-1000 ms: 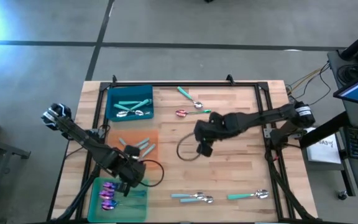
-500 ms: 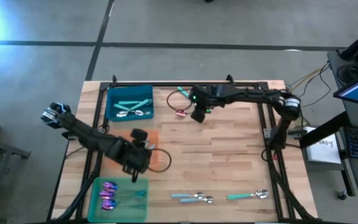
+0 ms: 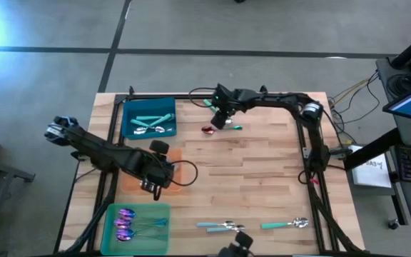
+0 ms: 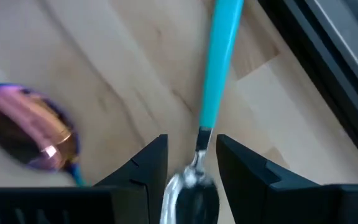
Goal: Sort silverware by color (type)
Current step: Put the green spoon into the blue bin
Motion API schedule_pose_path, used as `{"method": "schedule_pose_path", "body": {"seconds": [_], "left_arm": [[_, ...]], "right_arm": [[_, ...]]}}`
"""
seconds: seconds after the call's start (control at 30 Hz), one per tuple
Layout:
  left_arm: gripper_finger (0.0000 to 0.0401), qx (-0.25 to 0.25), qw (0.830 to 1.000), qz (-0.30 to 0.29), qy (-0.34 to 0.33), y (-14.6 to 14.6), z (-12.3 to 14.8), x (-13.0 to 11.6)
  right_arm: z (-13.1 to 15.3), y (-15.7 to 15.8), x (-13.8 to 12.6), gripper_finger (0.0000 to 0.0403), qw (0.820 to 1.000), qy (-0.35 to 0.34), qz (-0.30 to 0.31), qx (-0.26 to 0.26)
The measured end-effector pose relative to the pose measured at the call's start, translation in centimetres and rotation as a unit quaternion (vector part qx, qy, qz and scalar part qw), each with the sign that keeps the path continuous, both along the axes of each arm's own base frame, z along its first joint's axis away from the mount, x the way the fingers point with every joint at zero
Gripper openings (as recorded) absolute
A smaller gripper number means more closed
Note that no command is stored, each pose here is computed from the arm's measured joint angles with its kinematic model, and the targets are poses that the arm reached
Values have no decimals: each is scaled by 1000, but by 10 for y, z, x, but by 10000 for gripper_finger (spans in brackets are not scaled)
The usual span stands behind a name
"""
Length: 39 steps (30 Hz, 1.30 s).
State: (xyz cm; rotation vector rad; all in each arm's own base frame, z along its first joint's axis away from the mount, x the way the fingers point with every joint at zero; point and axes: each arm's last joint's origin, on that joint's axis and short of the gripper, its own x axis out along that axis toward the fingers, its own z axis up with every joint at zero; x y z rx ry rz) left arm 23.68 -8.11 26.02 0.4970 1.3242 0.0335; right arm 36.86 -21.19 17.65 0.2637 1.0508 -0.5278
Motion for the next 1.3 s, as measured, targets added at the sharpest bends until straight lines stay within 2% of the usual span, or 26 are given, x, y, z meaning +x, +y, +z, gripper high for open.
{"method": "schedule_pose_path", "body": {"seconds": [0.2, 0.57, 0.73, 0.9, 1.03, 1.13, 1.3], "left_arm": [[119, 19, 1000, 10, 14, 9, 8, -11], [119, 44, 998, 19, 42, 30, 14, -28], [119, 44, 998, 20, 39, 38, 10, -32], [119, 40, 999, 16, 18, 43, 6, -36], [119, 33, 999, 14, -12, 44, 0, -41], [119, 25, 999, 16, -43, 46, -2, -49], [119, 34, 992, 16, -117, 54, -4, -64]], "right_arm": [[-19, -15, 9, 128, 1000, 13, -1, 5], [-33, -37, 11, 125, 1000, 15, -15, 7], [-36, -39, 10, 90, 1000, 18, -15, 15], [-37, -38, 10, 26, 999, 9, -3, 35], [-34, -38, 10, 25, 999, 2, -7, 44], [-27, -36, 10, 25, 997, 2, -6, 72], [-3, -32, 18, 25, 997, 3, 3, 80]]}}
